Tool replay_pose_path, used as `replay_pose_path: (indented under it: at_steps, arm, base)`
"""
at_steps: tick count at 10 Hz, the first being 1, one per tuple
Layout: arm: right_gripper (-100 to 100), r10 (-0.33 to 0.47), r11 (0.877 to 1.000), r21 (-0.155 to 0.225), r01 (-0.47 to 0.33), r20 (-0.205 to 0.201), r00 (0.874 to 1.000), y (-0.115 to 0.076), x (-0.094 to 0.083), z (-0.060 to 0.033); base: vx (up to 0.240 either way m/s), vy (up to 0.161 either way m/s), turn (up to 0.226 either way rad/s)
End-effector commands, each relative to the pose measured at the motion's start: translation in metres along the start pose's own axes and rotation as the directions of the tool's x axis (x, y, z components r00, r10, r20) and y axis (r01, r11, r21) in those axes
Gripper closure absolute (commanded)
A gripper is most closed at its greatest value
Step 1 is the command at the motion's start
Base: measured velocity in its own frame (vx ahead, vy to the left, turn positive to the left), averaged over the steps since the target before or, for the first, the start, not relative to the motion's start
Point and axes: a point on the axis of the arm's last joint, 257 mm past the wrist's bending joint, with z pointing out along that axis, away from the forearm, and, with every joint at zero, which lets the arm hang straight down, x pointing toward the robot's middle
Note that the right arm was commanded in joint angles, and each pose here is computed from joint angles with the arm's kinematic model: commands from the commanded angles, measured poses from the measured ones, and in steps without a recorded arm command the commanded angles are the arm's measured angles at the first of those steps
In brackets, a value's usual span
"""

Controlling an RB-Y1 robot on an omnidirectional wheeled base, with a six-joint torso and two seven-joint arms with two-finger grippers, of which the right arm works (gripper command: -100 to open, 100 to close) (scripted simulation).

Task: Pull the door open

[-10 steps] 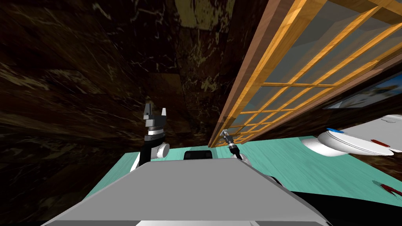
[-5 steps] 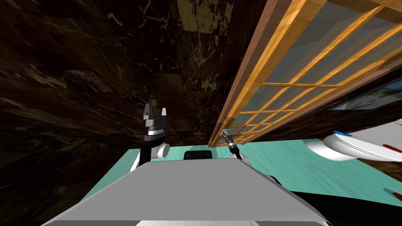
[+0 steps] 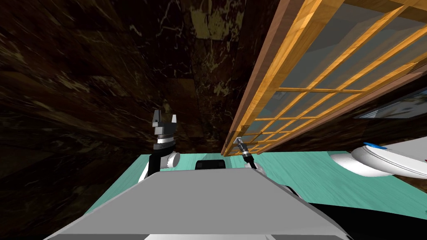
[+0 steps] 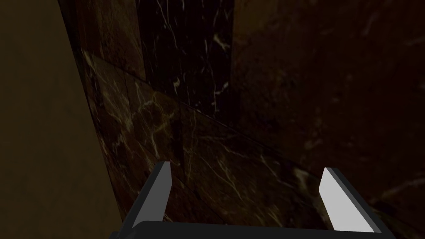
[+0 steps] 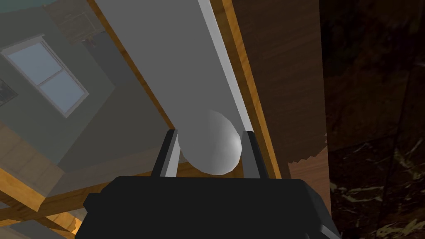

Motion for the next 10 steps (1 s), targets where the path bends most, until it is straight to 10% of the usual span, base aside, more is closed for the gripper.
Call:
replay_pose_path:
  at_steps: [1, 10]
  arm:
    - [100, 0.054, 0.999, 0.005, -0.054, 0.003, 0.999, 0.0003, 0.0009, -0.0003]
    - [100, 0.304, 0.952, 0.021, -0.305, 0.033, 0.952, -0.0013, -0.0028, 0.0045]
  base:
    - [-0.030, -0.015, 0.036]
    - [-0.040, -0.025, 0.063]
